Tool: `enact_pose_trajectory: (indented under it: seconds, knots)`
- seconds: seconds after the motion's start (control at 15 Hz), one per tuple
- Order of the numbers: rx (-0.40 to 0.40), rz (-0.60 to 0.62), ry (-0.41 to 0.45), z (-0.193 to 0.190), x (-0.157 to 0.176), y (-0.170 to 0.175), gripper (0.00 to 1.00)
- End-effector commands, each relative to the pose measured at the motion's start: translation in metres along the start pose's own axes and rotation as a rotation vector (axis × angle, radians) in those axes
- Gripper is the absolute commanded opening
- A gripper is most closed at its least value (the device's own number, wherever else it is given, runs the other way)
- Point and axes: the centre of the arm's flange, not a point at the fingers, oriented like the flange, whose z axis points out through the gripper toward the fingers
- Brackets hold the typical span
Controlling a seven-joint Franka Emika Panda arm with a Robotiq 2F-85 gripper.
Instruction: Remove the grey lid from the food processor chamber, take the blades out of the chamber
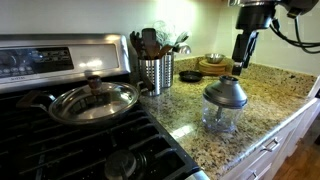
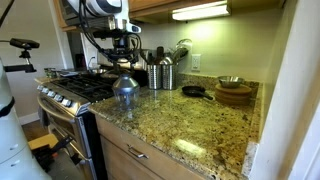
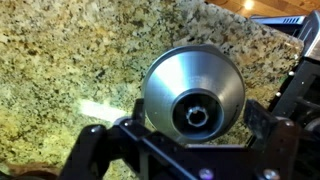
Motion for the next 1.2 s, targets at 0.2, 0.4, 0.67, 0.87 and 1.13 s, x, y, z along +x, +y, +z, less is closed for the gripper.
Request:
enact_pose_trajectory:
  seconds: [0.2,0.4,0.67,0.87,1.13]
  knots:
    - [0.046,-0.016,0.003,0.0224,0.0173,0.0007,0.99]
    - [0.047,-0.018,0.003,0.0215,0.0157,0.0000,0.68]
    - [0.056,-0.024,0.011,0.0203,0.0148,0.0010,0.40]
    - [0.072,-0.049,0.021,0.0233,0.0171,0.0012,0.34]
    - [0.071,-0.097,0.033,0.0259,0.0202,0.0000,0.91]
